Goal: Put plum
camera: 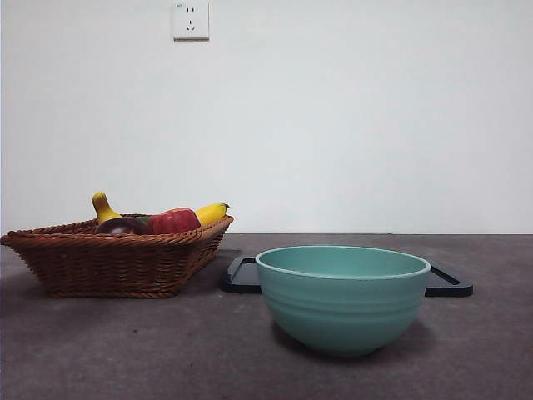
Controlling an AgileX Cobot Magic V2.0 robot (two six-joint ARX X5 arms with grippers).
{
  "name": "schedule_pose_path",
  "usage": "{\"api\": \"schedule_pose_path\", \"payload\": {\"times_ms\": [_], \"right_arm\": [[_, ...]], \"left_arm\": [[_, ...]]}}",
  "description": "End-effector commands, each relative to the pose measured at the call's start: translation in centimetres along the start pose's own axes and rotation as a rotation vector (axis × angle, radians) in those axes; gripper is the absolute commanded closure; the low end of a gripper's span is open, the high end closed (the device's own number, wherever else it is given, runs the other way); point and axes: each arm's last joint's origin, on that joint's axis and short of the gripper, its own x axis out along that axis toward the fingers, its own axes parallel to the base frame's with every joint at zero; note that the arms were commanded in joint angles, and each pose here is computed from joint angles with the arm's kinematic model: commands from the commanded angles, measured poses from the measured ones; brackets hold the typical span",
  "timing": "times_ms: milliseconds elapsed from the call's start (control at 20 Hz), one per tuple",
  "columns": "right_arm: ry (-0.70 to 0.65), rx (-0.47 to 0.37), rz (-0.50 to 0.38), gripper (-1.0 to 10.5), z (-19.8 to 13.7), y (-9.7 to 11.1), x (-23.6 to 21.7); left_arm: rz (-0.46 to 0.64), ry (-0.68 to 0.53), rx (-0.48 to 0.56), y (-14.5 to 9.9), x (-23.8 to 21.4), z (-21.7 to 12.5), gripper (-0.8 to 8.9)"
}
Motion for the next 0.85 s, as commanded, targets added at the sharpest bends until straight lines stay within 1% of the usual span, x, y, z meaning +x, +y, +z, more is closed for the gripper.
{"api": "schedule_pose_path", "payload": {"times_ms": [50, 200, 350, 450, 700, 850], "right_arm": [[-0.012, -0.010, 0.005, 5.2, 0.4, 0.2, -0.3], [-0.013, -0.010, 0.005, 5.2, 0.4, 0.2, -0.3], [-0.013, -0.010, 0.005, 5.2, 0.4, 0.2, -0.3], [-0.013, -0.010, 0.005, 5.2, 0.4, 0.2, -0.3], [-0.012, -0.010, 0.005, 5.2, 0.4, 0.2, -0.3], [-0.012, -0.010, 0.005, 5.2, 0.4, 0.2, -0.3]], "left_arm": [[0.011, -0.028, 0.019, -0.2, -0.2, 1.5, 3.82], [0.036, 0.001, 0.023, 0.0, 0.7, 3.6, 4.12], [0.032, 0.024, 0.046, 0.2, 2.4, 6.0, 4.10], [0.063, 0.050, 0.065, 0.3, 4.0, 7.5, 4.09], [0.125, 0.142, 0.105, 0.8, 9.6, 10.7, 4.09], [0.170, 0.234, 0.117, 1.5, 13.3, 11.3, 4.09]]}}
